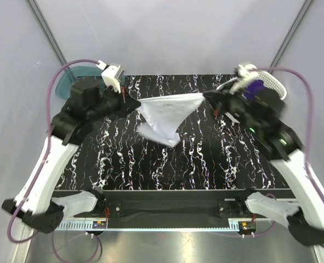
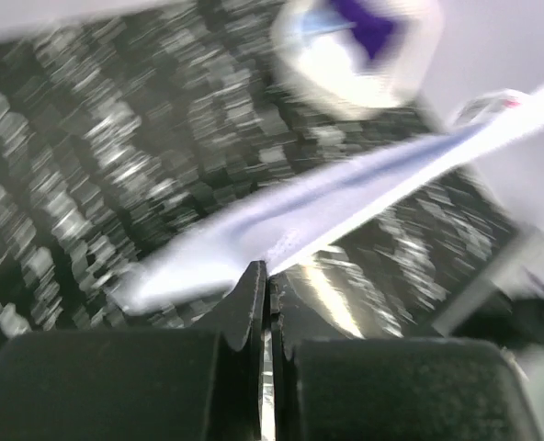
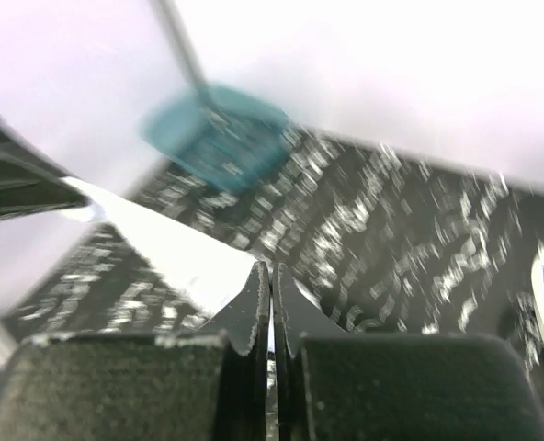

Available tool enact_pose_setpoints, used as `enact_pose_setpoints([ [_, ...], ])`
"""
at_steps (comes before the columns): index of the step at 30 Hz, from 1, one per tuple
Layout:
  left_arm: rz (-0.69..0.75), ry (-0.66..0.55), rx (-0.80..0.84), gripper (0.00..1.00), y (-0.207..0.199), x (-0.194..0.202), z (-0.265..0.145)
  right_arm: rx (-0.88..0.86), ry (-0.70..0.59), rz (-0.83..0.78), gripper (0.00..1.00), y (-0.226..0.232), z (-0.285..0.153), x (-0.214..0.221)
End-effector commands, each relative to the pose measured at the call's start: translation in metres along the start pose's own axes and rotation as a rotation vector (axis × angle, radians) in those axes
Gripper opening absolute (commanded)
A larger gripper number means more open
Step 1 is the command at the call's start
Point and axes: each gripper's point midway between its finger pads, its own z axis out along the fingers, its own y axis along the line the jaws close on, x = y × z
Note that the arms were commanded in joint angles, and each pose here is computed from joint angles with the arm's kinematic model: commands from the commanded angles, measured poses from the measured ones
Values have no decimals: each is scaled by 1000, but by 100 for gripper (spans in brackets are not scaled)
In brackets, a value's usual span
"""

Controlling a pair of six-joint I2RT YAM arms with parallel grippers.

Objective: Fold and stack the towels
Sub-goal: Flatten out the crumpled towel

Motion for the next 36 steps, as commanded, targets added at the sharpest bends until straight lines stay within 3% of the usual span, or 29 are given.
enact_pose_setpoints([
  [1,124,-23,250,0,-53,-3,-58,-9,-20,-72,0,-1,-53,-3],
  [2,124,-51,306,0,-65,-7,-68,-35,-86,-65,0,5,-76,-17],
  [7,141,-72,529,0,-117,-11,-119,-160,-154,-5,0,30,-125,-29],
  [12,146,-65,536,0,-128,-22,-137,-244,-252,49,0,48,-152,-54],
  [16,157,-54,443,0,-117,-33,-132,-176,-342,61,0,38,-156,-78],
  [19,140,-8,228,0,-80,-32,-102,-25,-339,34,0,11,-137,-81],
  [24,167,78,-69,0,-12,-15,-33,123,-222,-19,0,-21,-64,-41],
  [31,210,73,-245,0,75,-28,71,221,-139,-98,0,-59,50,10],
  [36,237,95,-315,0,134,-37,129,239,26,-94,0,-117,138,65],
])
